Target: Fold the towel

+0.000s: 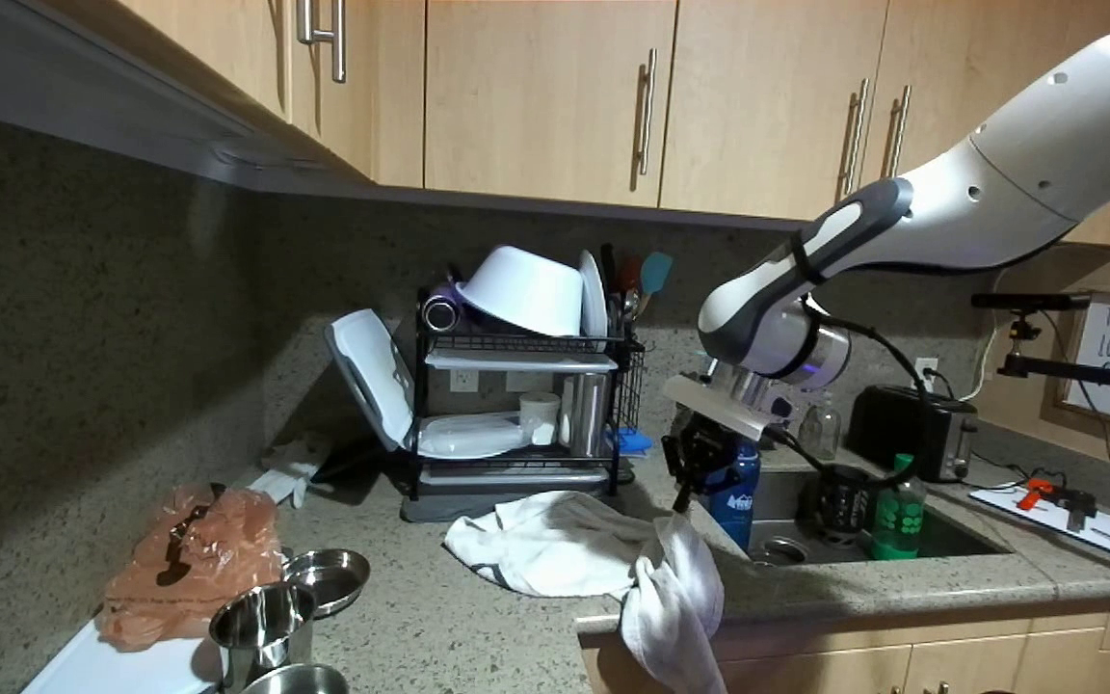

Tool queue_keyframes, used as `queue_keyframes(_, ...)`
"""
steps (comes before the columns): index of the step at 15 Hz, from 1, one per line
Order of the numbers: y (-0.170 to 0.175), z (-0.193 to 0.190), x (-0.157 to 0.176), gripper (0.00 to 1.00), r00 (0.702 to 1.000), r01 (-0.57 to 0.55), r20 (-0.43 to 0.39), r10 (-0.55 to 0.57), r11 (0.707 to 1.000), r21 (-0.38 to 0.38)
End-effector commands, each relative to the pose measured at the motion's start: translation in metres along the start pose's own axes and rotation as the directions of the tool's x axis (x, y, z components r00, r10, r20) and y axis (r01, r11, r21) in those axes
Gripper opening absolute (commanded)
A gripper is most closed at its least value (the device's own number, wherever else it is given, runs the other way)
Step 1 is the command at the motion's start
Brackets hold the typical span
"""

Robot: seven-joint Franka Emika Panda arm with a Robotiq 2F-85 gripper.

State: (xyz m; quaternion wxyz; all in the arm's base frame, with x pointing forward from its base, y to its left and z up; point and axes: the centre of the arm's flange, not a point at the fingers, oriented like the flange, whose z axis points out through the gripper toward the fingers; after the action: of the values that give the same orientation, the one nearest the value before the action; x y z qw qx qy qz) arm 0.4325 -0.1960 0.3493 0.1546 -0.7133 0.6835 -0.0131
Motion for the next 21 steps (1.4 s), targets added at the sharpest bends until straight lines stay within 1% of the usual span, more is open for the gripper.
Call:
queue_keyframes(1,0.0,-0.001,-0.002,0.0,0.999,0.016,0.031,-0.016,1.0,0.009)
queue_keyframes(4,-0.011,0.0,-0.01,0.0,0.999,0.029,0.044,-0.03,1.0,0.009)
queue_keyframes(8,-0.029,-0.015,-0.015,0.0,0.996,0.039,0.078,-0.042,0.999,0.037)
queue_keyframes(12,-0.039,-0.027,-0.013,0.0,0.994,0.048,0.096,-0.054,0.997,0.059)
queue_keyframes(18,-0.045,-0.037,-0.011,0.0,0.993,0.047,0.105,-0.054,0.996,0.074)
queue_keyframes(19,-0.041,-0.032,-0.015,0.0,0.997,0.035,0.071,-0.04,0.997,0.065)
queue_keyframes(21,-0.041,-0.031,-0.015,0.01,0.997,0.035,0.071,-0.039,0.997,0.063)
